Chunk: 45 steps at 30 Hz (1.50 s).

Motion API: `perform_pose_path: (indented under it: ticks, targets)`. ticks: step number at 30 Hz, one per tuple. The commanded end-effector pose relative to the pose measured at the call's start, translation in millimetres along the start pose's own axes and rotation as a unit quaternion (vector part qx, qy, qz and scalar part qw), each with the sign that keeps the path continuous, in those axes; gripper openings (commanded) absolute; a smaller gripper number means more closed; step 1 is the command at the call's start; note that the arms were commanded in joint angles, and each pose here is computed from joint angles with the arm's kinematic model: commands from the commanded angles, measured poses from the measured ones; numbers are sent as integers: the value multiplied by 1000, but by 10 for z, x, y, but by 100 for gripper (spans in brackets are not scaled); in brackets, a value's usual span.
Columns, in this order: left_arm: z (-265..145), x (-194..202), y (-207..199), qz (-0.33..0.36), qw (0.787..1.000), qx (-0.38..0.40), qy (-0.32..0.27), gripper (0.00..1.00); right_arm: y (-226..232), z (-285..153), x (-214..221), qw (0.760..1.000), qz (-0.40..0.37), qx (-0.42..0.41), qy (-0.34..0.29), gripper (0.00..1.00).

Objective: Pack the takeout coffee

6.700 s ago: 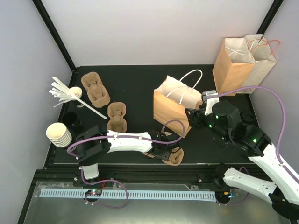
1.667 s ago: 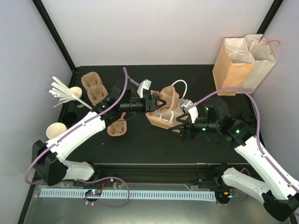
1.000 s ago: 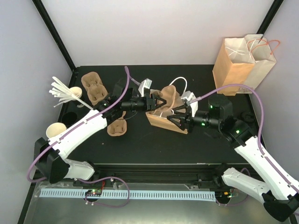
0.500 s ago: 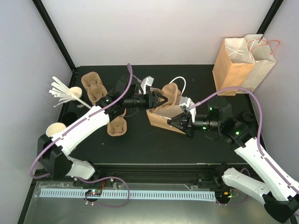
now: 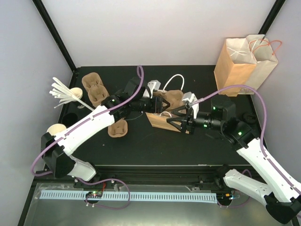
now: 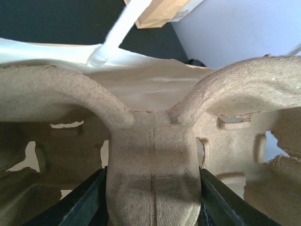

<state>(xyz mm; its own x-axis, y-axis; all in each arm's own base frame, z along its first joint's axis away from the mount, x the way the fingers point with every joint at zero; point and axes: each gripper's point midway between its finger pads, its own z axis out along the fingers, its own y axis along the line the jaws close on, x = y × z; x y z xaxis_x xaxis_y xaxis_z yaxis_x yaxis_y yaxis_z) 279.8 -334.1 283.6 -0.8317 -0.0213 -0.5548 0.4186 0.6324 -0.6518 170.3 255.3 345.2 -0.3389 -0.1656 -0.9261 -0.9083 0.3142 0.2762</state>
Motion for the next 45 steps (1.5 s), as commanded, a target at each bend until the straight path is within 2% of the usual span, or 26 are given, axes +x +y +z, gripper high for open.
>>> perform_pose_path:
  ticks: [1,8,12,15,18,28,39,41,45]
  targets:
    - [27,32,127,49,997,-66,8,49,-117,-229,-316,995,5,83,-57,59]
    - [27,28,145,74,993,-95,8,49,-448,-724,-471,965,43,253,-51,58]
    - [19,16,120,81,992,-95,6,49,-783,-937,-213,929,105,356,3,54]
    - [21,23,98,87,991,-96,8,49,-964,-955,25,906,150,394,41,54]
    - [20,32,80,98,990,-101,11,49,-1064,-896,154,897,174,405,46,53]
    - [22,49,113,115,985,-125,13,49,-1309,-596,226,888,204,406,65,50]
    - [18,40,148,119,983,-138,10,49,-1361,-439,220,883,249,394,60,47]
    - [15,34,147,119,983,-138,9,49,-1302,-417,178,888,255,378,55,48]
    - [28,34,50,111,987,-112,9,49,-1156,-333,114,904,268,331,40,56]
